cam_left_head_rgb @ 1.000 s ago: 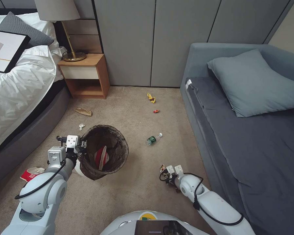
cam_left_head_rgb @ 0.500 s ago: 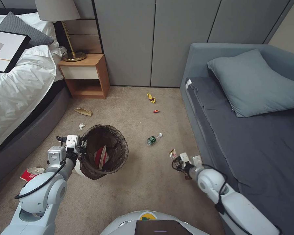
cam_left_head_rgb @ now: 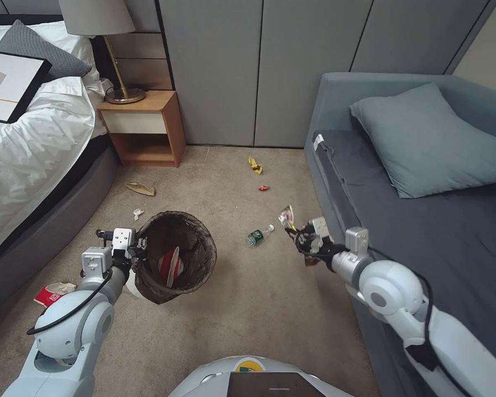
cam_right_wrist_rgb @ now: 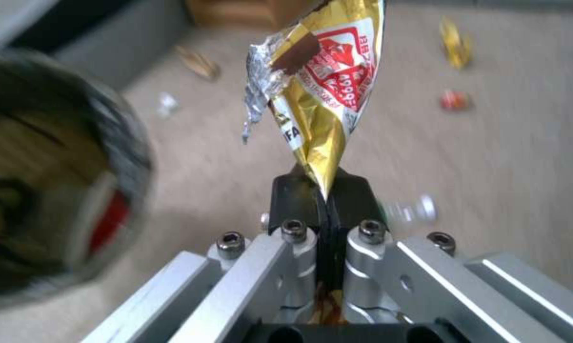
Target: Pick up the trash bin, then pick up the garbage from the floor and place it into the trash bin.
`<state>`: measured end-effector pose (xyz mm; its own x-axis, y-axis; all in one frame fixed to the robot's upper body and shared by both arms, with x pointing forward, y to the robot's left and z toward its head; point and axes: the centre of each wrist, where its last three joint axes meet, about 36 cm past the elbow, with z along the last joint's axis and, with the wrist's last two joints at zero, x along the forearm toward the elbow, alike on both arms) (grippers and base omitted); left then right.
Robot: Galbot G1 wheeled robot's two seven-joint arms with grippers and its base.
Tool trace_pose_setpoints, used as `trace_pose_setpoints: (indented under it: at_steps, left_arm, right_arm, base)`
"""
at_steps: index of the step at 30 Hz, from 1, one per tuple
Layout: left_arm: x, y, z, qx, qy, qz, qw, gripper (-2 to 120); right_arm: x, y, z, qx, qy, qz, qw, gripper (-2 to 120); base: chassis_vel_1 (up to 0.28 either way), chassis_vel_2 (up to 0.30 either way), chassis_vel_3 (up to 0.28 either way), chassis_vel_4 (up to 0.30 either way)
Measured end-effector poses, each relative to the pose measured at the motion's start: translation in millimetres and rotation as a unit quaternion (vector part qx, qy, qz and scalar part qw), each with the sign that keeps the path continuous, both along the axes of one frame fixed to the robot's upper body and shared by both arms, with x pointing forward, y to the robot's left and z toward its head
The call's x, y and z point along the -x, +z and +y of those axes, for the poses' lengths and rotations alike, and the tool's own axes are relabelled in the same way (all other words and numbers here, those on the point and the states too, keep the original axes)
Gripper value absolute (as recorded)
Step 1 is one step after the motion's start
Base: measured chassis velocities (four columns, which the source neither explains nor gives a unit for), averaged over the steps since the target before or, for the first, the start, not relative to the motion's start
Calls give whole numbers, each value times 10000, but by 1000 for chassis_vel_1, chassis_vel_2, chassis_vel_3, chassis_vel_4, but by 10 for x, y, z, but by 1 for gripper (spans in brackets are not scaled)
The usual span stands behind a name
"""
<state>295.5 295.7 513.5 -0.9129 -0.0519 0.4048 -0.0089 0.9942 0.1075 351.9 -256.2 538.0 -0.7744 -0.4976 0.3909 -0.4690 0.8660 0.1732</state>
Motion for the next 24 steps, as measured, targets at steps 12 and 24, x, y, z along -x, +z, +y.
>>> trace_pose_setpoints:
  at_steps: [12, 24]
  left_arm:
    - [-15, -31, -29, 8, -10, 26, 10000, 7]
    - [-48, -62, -35, 13, -12, 48, 10000, 7]
  right_arm:
    - [-36, 761, 241, -360, 1364, -747, 9872, 0]
    - [-389, 1067, 672, -686, 2443, -679, 9649, 0]
  base:
    - [0, 0, 0, 0]
    - [0, 0, 0, 0]
